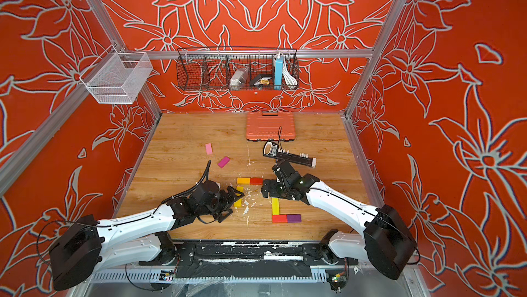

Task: Assemble the letter c with building blocks
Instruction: Assemble the building block at the center of the board.

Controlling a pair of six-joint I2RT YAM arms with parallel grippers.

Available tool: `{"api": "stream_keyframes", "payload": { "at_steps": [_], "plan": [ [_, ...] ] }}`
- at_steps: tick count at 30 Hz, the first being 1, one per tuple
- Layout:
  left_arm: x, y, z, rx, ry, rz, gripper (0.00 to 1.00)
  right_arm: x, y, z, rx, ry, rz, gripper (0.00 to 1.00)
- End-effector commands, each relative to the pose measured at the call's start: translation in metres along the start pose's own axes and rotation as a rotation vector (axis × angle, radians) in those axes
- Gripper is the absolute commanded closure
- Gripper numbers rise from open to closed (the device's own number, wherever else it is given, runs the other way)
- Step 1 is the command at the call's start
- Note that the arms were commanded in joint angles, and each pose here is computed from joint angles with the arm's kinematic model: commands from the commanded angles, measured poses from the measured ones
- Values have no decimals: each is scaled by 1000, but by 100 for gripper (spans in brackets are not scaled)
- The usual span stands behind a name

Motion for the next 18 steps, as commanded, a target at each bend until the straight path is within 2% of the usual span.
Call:
{"api": "stream_keyframes", "payload": {
  "at_steps": [1, 18],
  "plan": [
    [-3, -1, -8, -90, 81, -55, 2, -1, -7, 4, -1, 6, -23, 4],
    [20, 2, -4, -154, 51, -53, 2, 1, -11, 7, -19, 1, -20, 3]
  ]
}}
Point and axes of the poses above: each gripper's point midway between its finger pads, its own x axis out along the fingers, its own z axis along the line the jaws close on, y = z × x, the point moved 10 cm from there along -x, back along the fingers, and after that the axes turned 8 degrees about -x, right-handed, at the moved point
